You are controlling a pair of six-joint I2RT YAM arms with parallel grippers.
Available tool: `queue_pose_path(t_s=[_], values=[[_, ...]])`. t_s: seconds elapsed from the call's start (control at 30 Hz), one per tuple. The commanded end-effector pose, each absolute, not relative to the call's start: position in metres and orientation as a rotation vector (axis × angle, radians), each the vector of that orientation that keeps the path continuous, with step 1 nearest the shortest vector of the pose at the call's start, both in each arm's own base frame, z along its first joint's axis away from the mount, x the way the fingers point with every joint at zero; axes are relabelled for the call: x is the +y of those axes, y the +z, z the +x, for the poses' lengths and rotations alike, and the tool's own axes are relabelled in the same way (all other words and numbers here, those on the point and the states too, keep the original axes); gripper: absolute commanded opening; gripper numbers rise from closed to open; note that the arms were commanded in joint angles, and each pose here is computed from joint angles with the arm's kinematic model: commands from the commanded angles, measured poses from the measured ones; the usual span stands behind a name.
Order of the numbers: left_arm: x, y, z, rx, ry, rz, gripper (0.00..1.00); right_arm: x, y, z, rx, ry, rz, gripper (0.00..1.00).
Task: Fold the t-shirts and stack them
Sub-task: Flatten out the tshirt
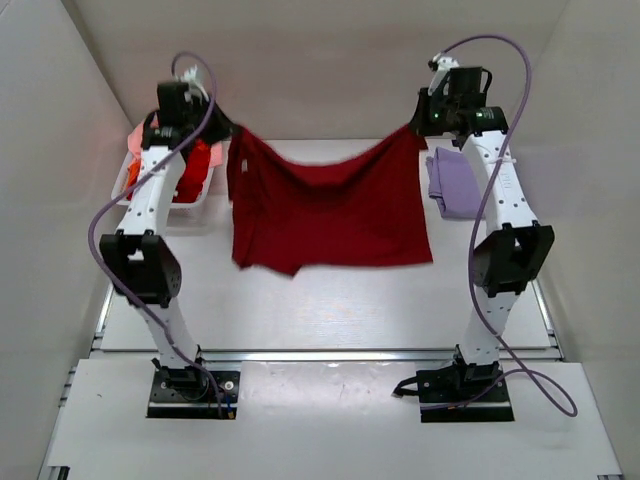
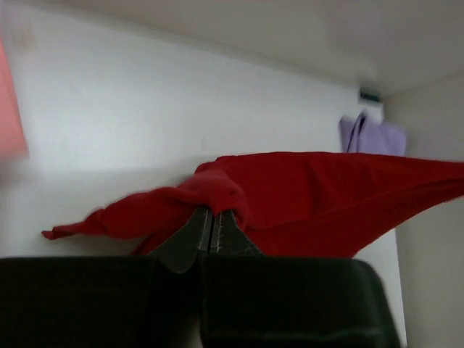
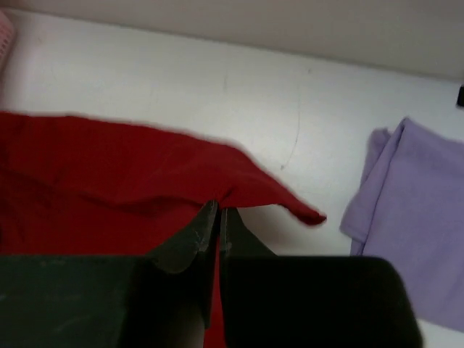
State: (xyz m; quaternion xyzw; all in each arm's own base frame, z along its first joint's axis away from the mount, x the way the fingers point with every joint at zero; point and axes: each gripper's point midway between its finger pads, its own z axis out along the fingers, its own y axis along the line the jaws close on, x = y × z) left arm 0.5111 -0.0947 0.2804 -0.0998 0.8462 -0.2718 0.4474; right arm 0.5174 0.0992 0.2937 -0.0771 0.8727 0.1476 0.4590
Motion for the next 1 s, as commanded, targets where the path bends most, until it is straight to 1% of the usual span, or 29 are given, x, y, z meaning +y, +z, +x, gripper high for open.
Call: queue_pose_path(t_s=[0.0, 0.03, 0.07, 0.1, 0.13, 0.17, 0.2, 0.23, 0.27, 0.33, 0.37, 0.4, 0.43, 0.47, 0.5, 0.53, 0.57, 0.6, 0.63, 0.67, 0.7, 0.77, 0.83, 0.87, 0.9, 0.93, 0.97], values=[[-0.087, 0.45, 0.509, 1.741, -0.707, -0.13, 0.0, 0.081, 0.436, 0.5, 1.788, 0.287, -0.199, 0.0], [-0.092, 0.477, 0.5, 1.692, -0.741, -0.109, 0.0, 0.077, 0.445, 0.495, 1.77, 0.296, -0.171, 0.0], [-0.092, 0.487, 0.497, 1.664, -0.742, -0.106, 0.0, 0.07, 0.445, 0.495, 1.772, 0.301, -0.165, 0.0], [-0.078, 0.492, 0.493, 1.641, -0.734, -0.122, 0.0, 0.071, 0.444, 0.491, 1.779, 0.311, -0.17, 0.0], [-0.077, 0.489, 0.49, 1.644, -0.737, -0.126, 0.0, 0.064, 0.44, 0.491, 1.793, 0.3, -0.162, 0.0], [-0.084, 0.476, 0.484, 1.667, -0.743, -0.116, 0.0, 0.064, 0.423, 0.492, 1.833, 0.313, -0.163, 0.0], [-0.083, 0.479, 0.471, 1.658, -0.733, -0.104, 0.0, 0.061, 0.41, 0.488, 1.869, 0.31, -0.16, 0.0], [-0.086, 0.459, 0.463, 1.689, -0.735, -0.109, 0.0, 0.063, 0.399, 0.486, 1.893, 0.322, -0.173, 0.0], [-0.1, 0.42, 0.46, 1.758, -0.75, -0.103, 0.0, 0.065, 0.371, 0.482, 1.955, 0.331, -0.175, 0.0], [-0.099, 0.341, 0.429, 1.887, -0.728, -0.159, 0.0, 0.074, 0.318, 0.461, 2.064, 0.351, -0.168, 0.0], [-0.099, 0.325, 0.421, 1.893, -0.727, -0.172, 0.0, 0.083, 0.303, 0.452, 2.095, 0.37, -0.182, 0.0], [-0.095, 0.286, 0.399, 1.948, -0.715, -0.214, 0.0, 0.082, 0.273, 0.432, 2.164, 0.37, -0.156, 0.01], [-0.091, 0.244, 0.375, 2.02, -0.713, -0.266, 0.18, 0.088, 0.244, 0.408, 2.231, 0.395, -0.145, 0.0], [-0.083, 0.226, 0.363, 2.05, -0.703, -0.298, 0.32, 0.094, 0.226, 0.393, 2.283, 0.413, -0.136, 0.0], [-0.084, 0.194, 0.338, 2.117, -0.7, -0.313, 0.58, 0.099, 0.203, 0.365, 2.353, 0.455, -0.106, 0.05], [-0.08, 0.165, 0.314, 2.177, -0.671, -0.34, 0.72, 0.102, 0.177, 0.333, 2.422, 0.507, -0.073, 0.09], [-0.08, 0.164, 0.304, 2.168, -0.656, -0.335, 0.79, 0.105, 0.166, 0.319, 2.443, 0.532, -0.054, 0.22], [-0.078, 0.147, 0.292, 2.199, -0.631, -0.352, 0.87, 0.106, 0.149, 0.294, 2.483, 0.567, -0.012, 0.37], [-0.076, 0.141, 0.283, 2.204, -0.602, -0.353, 0.9, 0.105, 0.138, 0.278, 2.488, 0.59, 0.016, 0.46], [-0.074, 0.143, 0.281, 2.19, -0.578, -0.358, 0.92, 0.098, 0.131, 0.267, 2.495, 0.596, 0.05, 0.58], [-0.075, 0.14, 0.278, 2.197, -0.576, -0.353, 0.93, 0.09, 0.131, 0.267, 2.486, 0.588, 0.089, 0.64], [-0.068, 0.142, 0.284, 2.179, -0.54, -0.365, 0.93, 0.077, 0.134, 0.27, 2.456, 0.588, 0.13, 0.66], [-0.069, 0.15, 0.296, 2.168, -0.545, -0.342, 0.89, 0.06, 0.137, 0.279, 2.442, 0.563, 0.173, 0.65], [-0.069, 0.143, 0.3, 2.201, -0.538, -0.336, 0.89, 0.056, 0.137, 0.283, 2.45, 0.54, 0.183, 0.65], [-0.069, 0.152, 0.308, 2.184, -0.534, -0.322, 0.87, 0.054, 0.136, 0.285, 2.455, 0.528, 0.185, 0.65], [-0.07, 0.152, 0.318, 2.197, -0.512, -0.3, 0.84, 0.052, 0.135, 0.291, 2.461, 0.511, 0.181, 0.65], [-0.065, 0.149, 0.326, 2.207, -0.479, -0.311, 0.82, 0.051, 0.131, 0.295, 2.47, 0.499, 0.182, 0.65]])
